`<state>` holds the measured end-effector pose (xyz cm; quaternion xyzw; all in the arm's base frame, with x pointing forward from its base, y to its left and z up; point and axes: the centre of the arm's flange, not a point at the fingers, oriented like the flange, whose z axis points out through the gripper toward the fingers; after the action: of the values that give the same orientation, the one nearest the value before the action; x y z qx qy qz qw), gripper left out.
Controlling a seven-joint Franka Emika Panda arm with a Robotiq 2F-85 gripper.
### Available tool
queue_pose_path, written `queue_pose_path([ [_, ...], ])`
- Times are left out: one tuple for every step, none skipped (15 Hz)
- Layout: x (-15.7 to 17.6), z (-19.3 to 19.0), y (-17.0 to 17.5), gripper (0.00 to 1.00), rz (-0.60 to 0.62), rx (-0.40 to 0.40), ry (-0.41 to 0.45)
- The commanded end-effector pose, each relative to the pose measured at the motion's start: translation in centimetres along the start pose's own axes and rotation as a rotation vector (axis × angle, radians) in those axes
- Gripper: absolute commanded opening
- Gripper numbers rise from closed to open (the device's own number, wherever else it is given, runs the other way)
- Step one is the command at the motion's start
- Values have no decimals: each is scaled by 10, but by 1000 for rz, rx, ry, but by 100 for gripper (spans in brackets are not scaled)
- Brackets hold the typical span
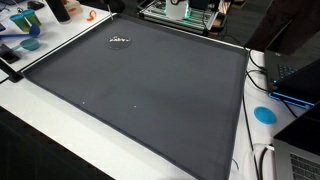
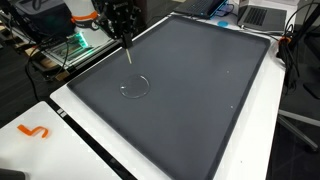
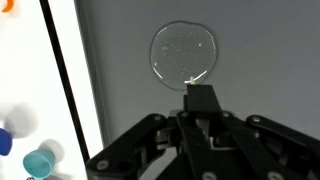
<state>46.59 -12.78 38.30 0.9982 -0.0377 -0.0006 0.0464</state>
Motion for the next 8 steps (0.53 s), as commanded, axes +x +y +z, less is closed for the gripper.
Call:
queue_pose_path([
  [-1, -3, -2, 14, -4, -3, -2],
  [-2, -5, -4, 14, -6, -4, -1],
  [-3, -6, -5, 14, -6, -5, 0],
  [-3, -7, -5, 14, -6, -5, 1],
  [-3, -6, -5, 14, -6, -5, 0],
  [-3, -6, -5, 14, -6, -5, 0],
  [-3, -6, -5, 14, -6, -5, -1],
  [-4, -6, -5, 14, -5, -5, -1],
])
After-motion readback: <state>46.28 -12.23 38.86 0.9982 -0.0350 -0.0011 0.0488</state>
